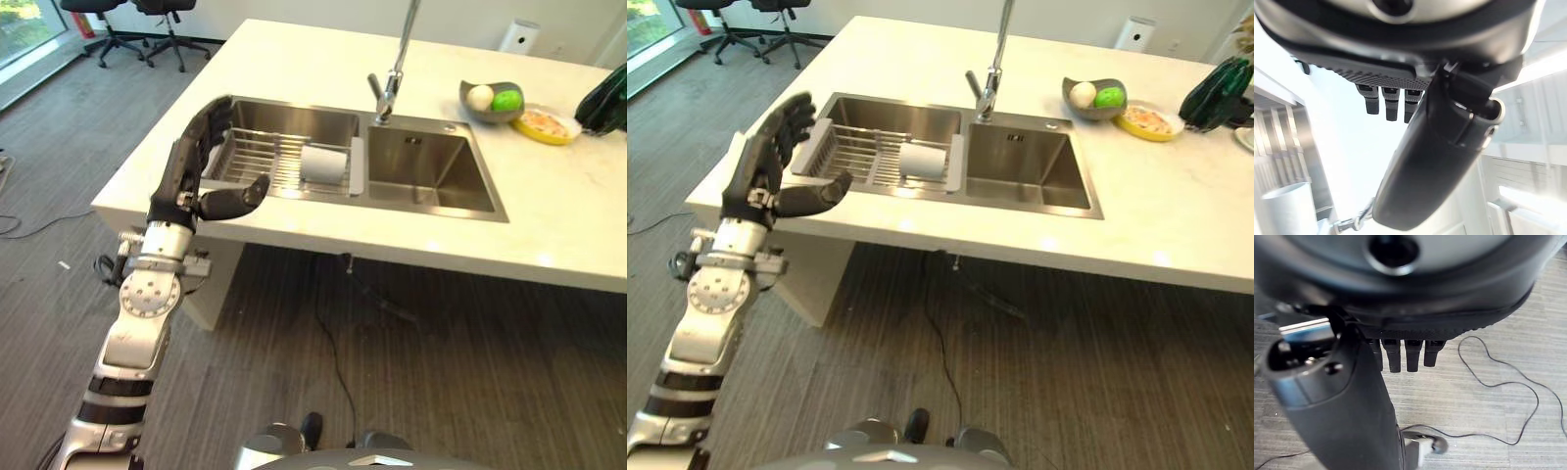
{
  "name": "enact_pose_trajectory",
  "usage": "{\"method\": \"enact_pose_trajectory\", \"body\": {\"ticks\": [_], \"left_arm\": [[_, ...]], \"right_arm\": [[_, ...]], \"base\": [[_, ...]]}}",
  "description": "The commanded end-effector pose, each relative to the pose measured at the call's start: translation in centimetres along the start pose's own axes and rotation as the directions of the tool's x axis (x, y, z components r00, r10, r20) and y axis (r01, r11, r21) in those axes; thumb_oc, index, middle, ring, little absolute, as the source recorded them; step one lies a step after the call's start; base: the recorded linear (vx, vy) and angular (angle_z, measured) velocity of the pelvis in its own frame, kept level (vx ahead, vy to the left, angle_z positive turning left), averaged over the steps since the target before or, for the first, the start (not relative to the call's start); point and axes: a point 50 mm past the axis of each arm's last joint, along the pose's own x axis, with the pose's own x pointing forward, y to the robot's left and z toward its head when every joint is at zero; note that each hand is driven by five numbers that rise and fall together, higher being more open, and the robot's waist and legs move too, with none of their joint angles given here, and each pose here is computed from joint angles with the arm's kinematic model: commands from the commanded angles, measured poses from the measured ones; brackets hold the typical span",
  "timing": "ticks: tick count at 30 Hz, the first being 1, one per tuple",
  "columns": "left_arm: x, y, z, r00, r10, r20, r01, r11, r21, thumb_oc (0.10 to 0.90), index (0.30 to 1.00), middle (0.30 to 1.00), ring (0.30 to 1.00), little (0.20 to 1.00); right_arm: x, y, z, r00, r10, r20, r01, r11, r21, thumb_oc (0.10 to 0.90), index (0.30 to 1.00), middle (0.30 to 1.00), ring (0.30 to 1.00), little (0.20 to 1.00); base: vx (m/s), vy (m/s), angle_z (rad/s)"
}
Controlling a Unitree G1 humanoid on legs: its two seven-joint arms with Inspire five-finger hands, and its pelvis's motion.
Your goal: Place the dishes in the dishwasher.
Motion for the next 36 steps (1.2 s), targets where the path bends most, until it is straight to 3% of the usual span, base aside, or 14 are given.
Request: {"method": "enact_pose_trajectory", "body": {"ticks": [1, 8, 14, 21, 23, 24, 27, 28, 31, 36], "left_arm": [[1.3, 1.2, 6.7, 0.934, 0.030, 0.356, -0.057, 0.996, 0.066, 0.800, 0.900, 0.900, 0.900, 0.900], [2.1, 0.4, 6.8, 0.926, 0.025, 0.377, -0.059, 0.995, 0.080, 0.800, 0.900, 0.900, 0.900, 0.900], [1.1, 0.9, 4.9, 0.956, 0.011, 0.293, -0.047, 0.992, 0.116, 0.800, 0.900, 0.900, 0.900, 0.900], [0.5, 2.4, 2.8, 0.982, 0.004, 0.190, -0.058, 0.958, 0.280, 0.800, 0.900, 0.900, 0.900, 0.900], [0.0, 4.0, 1.4, 0.994, -0.054, 0.092, 0.005, 0.882, 0.471, 0.800, 0.900, 0.900, 0.900, 0.900], [0.0, 4.0, 1.4, 0.994, -0.055, 0.091, 0.005, 0.881, 0.472, 0.800, 0.900, 0.900, 0.900, 0.900], [0.2, 5.6, 1.4, 0.992, -0.128, 0.015, 0.085, 0.733, 0.675, 0.800, 0.900, 0.900, 0.900, 0.900], [0.1, 5.6, 1.4, 0.992, -0.128, 0.014, 0.085, 0.732, 0.676, 0.800, 0.900, 0.900, 0.900, 0.900], [0.4, 6.8, 1.4, 0.987, -0.157, -0.024, 0.114, 0.596, 0.795, 0.800, 0.900, 0.900, 0.900, 0.900], [0.9, 7.2, 0.7, 0.989, -0.142, -0.038, 0.105, 0.501, 0.859, 0.800, 0.900, 0.900, 0.900, 0.900]], "right_arm": [[-0.1, -1.2, 2.6, 0.997, -0.016, 0.081, 0.017, 1.000, -0.016, 0.800, 0.900, 0.900, 0.900, 0.900], [-0.1, -0.4, 1.7, 0.996, 0.011, 0.088, -0.006, 0.998, -0.062, 0.800, 0.900, 0.900, 0.900, 0.900], [-0.2, 0.0, 0.9, 0.994, 0.041, 0.100, -0.031, 0.995, -0.091, 0.800, 0.900, 0.900, 0.900, 0.900], [-0.2, 0.7, 0.1, 0.994, 0.064, 0.092, -0.056, 0.994, -0.090, 0.800, 0.900, 0.900, 0.900, 0.900], [-0.3, 0.9, -0.7, 0.994, 0.078, 0.076, -0.070, 0.992, -0.106, 0.800, 0.900, 0.900, 0.900, 0.900], [-0.3, 0.9, -0.7, 0.994, 0.079, 0.075, -0.071, 0.992, -0.107, 0.800, 0.900, 0.900, 0.900, 0.900], [-0.4, 0.8, -1.3, 0.994, 0.090, 0.062, -0.083, 0.991, -0.107, 0.800, 0.900, 0.900, 0.900, 0.900], [-0.4, 0.8, -1.3, 0.994, 0.091, 0.061, -0.084, 0.991, -0.108, 0.800, 0.900, 0.900, 0.900, 0.900], [-0.5, 0.5, -2.1, 0.995, 0.092, 0.036, -0.086, 0.988, -0.132, 0.800, 0.900, 0.900, 0.900, 0.900], [-0.5, 0.9, -2.4, 0.994, 0.104, 0.036, -0.097, 0.983, -0.158, 0.800, 0.900, 0.900, 0.900, 0.900]], "base": [[0.23, -0.084, 0.09], [0.13, -0.070, 0.24], [0.09, -0.096, -0.25], [0.06, -0.054, -0.08], [0.10, -0.049, 0.03], [0.05, -0.028, -0.01], [0.04, -0.018, 0.04], [0.03, -0.024, 0.16], [0.03, -0.027, 0.15], [0.01, -0.003, 0.03]]}}
